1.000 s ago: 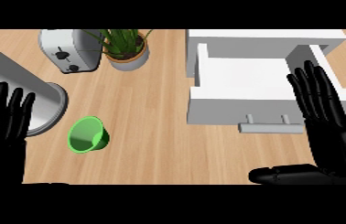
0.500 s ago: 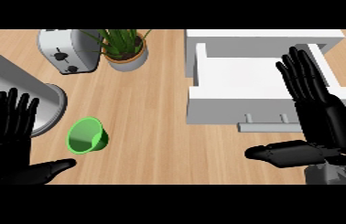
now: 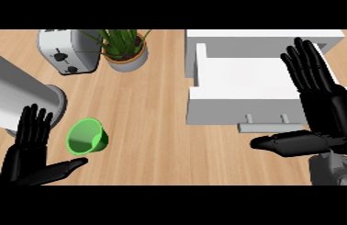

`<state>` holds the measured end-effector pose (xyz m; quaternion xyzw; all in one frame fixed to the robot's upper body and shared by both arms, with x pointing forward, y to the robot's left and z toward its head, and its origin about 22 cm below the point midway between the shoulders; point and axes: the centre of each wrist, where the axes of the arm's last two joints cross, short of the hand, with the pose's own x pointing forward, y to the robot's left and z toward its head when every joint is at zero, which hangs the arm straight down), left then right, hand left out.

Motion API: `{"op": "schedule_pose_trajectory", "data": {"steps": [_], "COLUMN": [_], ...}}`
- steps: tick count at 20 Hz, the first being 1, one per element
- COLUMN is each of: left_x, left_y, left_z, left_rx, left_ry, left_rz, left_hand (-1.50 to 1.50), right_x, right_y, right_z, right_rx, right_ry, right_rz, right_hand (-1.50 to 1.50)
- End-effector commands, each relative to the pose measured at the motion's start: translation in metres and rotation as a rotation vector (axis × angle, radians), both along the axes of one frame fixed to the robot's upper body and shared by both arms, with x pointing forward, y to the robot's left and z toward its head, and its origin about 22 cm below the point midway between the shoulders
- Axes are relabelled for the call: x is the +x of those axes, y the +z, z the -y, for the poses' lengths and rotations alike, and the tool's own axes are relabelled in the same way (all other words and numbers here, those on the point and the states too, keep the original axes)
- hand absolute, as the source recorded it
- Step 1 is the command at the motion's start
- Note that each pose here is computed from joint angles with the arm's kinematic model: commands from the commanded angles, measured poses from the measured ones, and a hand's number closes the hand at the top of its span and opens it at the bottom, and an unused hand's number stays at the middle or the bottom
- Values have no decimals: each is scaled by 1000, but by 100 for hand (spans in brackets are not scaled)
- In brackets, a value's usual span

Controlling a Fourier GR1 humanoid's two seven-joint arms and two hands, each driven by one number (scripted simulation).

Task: Pick up the cup, place it into the drawer and close the drawer

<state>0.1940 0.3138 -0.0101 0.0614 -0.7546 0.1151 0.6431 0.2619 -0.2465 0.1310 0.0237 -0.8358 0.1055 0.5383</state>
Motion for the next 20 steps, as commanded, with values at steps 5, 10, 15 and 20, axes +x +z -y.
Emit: {"op": "schedule_pose_trajectory", "data": {"steps": [5, 10, 15, 20], "left_x": [10, -7, 9, -17], "left_y": [-54, -88, -111, -147], "left_z": [-20, -41, -35, -51], "left_rx": [0, -3, 49, 34], "left_ry": [32, 42, 62, 72], "left_rz": [-93, -110, -105, -89], "left_hand": [-150, -150, -150, -150], "right_x": [-7, -2, 9, -1], "right_y": [7, 8, 8, 15], "right_z": [-3, 7, 3, -3], "right_rx": [-5, 7, -7, 11], "right_ry": [2, 4, 1, -7], "right_rz": [12, 27, 8, 15], "right_hand": [-150, -150, -150, -150]}}
